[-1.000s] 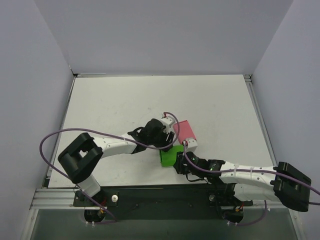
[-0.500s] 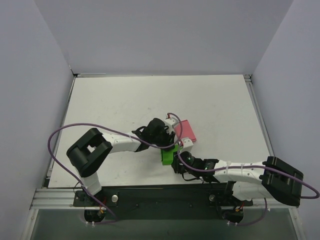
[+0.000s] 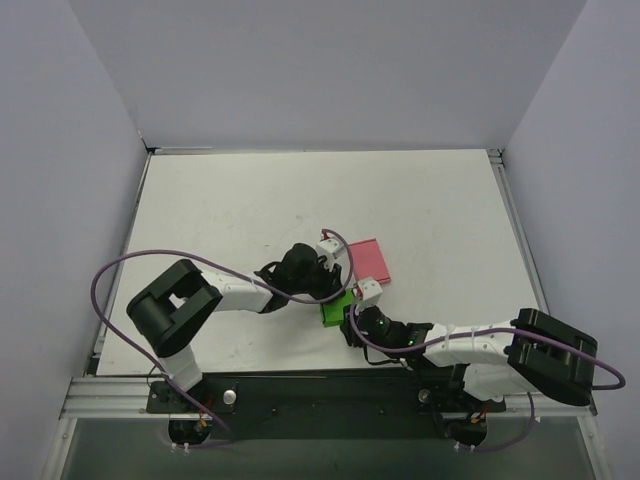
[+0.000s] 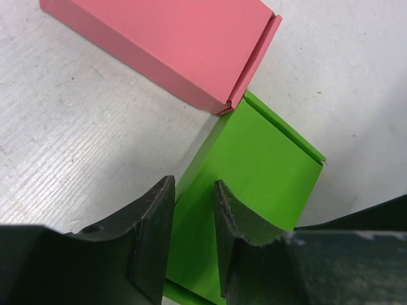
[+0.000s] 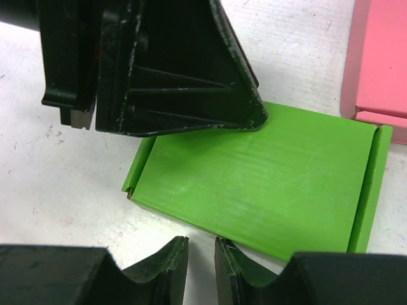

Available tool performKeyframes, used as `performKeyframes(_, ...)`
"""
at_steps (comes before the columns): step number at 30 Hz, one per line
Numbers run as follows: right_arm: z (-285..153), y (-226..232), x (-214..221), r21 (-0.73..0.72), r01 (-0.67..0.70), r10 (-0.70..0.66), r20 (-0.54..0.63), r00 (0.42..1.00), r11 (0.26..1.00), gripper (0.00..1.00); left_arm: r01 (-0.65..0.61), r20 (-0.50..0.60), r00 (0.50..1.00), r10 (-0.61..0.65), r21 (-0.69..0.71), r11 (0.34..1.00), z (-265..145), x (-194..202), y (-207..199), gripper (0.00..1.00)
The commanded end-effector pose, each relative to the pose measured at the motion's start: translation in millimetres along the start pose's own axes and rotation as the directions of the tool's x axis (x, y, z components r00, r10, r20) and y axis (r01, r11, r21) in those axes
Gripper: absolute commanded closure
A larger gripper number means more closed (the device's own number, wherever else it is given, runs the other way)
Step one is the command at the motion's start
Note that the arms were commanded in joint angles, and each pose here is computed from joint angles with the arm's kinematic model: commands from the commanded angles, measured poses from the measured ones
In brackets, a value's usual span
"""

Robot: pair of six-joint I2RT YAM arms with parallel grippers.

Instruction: Fold the paper box

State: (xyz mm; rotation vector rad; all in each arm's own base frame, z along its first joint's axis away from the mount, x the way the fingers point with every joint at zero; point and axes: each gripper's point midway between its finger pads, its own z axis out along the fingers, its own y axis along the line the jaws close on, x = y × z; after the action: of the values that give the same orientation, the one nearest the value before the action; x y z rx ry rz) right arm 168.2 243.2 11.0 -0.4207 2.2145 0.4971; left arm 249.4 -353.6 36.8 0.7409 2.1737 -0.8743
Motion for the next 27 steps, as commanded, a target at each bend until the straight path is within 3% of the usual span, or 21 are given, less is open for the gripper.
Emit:
performKeyframes(1,9,-6,-41,0.049,0.004,-0.014,0.197,0.980,0.999,0.74,0.100,-0.213,0.973,-0.085,0.060,0.993,-17,76,-21,0.61)
performKeyframes(10,9,-8,-45,0.044,-0.009,-0.003,0.287,0.958,0.999,0.74,0.165,-0.227,0.962,-0.149,0.054,0.985,-22,101,-40,0.61)
performKeyframes(17,6,-4,-44,0.039,0.012,-0.022,0.270,0.963,0.999,0.72,0.176,-0.154,0.972,-0.176,-0.010,0.984,-29,79,-27,0.61)
performKeyframes(24,-14,15,-48,-0.053,0.039,-0.026,0.231,0.973,0.998,0.59,0.136,-0.040,0.989,-0.139,-0.076,0.988,-38,22,-10,0.36)
performKeyframes(27,-25,23,-54,-0.098,0.050,-0.027,0.220,0.975,0.994,0.44,0.131,0.013,0.991,-0.130,-0.107,0.986,-45,-2,0,0.30)
